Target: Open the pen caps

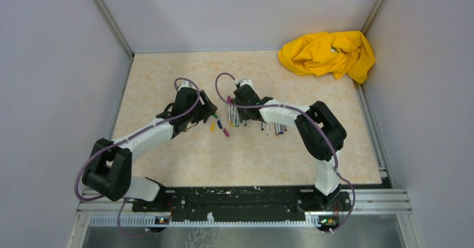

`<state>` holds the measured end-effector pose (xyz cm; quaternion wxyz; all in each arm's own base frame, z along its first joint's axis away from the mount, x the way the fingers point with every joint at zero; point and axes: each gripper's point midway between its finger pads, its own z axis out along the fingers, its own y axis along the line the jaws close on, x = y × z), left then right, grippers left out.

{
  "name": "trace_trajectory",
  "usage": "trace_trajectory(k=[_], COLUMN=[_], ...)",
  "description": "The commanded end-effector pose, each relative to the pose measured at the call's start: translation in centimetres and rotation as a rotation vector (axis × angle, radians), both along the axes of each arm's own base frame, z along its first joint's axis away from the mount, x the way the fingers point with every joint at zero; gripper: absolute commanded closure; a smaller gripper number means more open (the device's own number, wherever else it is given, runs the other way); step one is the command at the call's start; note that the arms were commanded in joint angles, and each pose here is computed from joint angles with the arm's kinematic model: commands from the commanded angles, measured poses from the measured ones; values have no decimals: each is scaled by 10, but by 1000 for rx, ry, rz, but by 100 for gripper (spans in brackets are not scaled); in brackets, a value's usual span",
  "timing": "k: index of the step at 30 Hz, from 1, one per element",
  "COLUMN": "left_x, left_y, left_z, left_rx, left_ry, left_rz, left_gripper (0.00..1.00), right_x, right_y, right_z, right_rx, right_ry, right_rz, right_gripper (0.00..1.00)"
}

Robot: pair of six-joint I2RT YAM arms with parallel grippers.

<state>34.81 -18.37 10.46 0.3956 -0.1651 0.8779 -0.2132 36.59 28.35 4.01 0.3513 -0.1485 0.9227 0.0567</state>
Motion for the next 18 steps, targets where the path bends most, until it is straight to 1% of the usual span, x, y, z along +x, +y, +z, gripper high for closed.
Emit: trace_trajectory(k=[1,13,16,18], left_x=[-2,-2,-2,-2], left_y=[-2,-2,-3,-3], left_z=[10,11,11,10], left_rx=[-13,-16,-20,-22], left_ry=[-30,-34,-34,-30], left_rz=[-13,-12,-14,-15], left_gripper=[25,25,25,24], right_x=[12,7,4,1], right_y=[15,7,3,0], right_z=[11,-12,-19,-22], right_rx=[26,-34,-51,-61], right_ry=[-29,22,40,49], right_rz=[-3,-18,-25,-31], right_gripper=[59,61,68,77])
